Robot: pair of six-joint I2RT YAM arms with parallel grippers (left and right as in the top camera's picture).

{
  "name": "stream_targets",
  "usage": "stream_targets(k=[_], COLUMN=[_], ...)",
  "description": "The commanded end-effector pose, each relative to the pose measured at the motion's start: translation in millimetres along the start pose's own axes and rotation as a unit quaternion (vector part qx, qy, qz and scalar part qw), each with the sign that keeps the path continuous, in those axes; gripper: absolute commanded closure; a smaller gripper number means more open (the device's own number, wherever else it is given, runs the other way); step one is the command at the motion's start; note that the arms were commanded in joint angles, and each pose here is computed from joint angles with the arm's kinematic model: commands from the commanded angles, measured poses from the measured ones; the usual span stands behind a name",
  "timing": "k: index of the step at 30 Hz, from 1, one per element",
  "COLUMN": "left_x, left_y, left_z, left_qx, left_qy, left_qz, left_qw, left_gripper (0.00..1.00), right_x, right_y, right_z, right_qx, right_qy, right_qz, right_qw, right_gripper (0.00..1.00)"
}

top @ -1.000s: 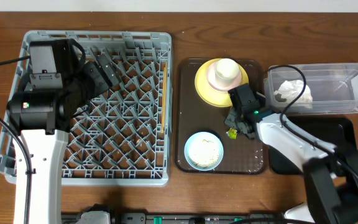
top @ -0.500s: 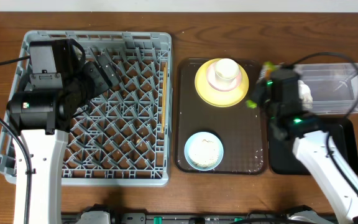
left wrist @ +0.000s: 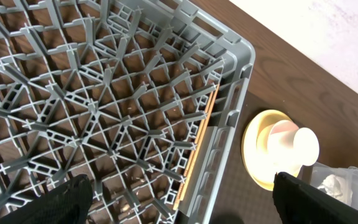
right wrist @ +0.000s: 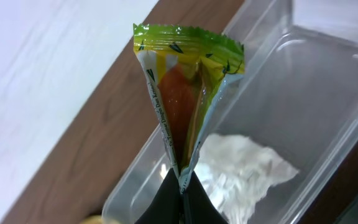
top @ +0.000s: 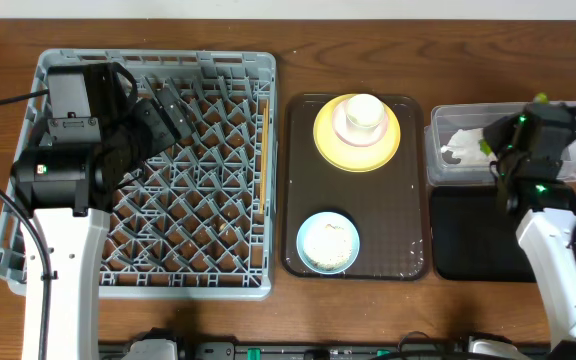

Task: Sort waste into correct bins and load items into the dishwasher rack
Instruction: 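Carry the wrapper to the clear bin and release it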

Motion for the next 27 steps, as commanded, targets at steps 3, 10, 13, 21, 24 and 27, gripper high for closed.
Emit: stream_targets(k=[3,10,13,21,24,27], left_x=[-1.0,-1.0,-1.0,-1.0,-1.0,-1.0], left_y=[-0.5,-0.5,-0.5,-0.5,-0.5,-0.5], left_z=[1.4,1.4,1.4,1.4,1.4,1.4], left_qx=[0.004,0.004,0.004,0.004,0.004,0.004], left_qy=[0.000,0.000,0.000,0.000,0.000,0.000], left_qz=[-0.003,-0.003,-0.003,-0.003,-0.003,-0.003], left_qw=[1.000,1.000,1.000,1.000,1.000,1.000], left_gripper=[0.06,0.06,0.06,0.06,0.06,0.06], right_x=[23.9,41.3,42.0,41.8,34.6,13.3], right_y=[-10.8,-17.5,-18.6,-17.8,-6.6,5.0], right_z=[-2.3,-8.2,-8.5,-9.7,-9.1,-10.9], right_qx=[0.042,0.050,0.049,0.046,-0.015,-0.083], right_qy=[-0.010,-0.007,-0.006,0.002,0.027,0.060], right_qz=[-0.032,-0.048,-0.051,-0.045,0.011,0.072], right_qw=[0.999,0.998,0.997,0.998,0.999,0.992], right_gripper=[0.99,0.95,0.61,0.08,0.11,0.12])
Point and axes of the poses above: each gripper's point midway between its finger pads, its own x axis out along the fingers, its own y axis along the line the jaws close on, z = x × y, the point moved 8 cm from there along -x, back along the fingers, and after that the axes turned 10 degrees about -x, right-handed, at the moved point
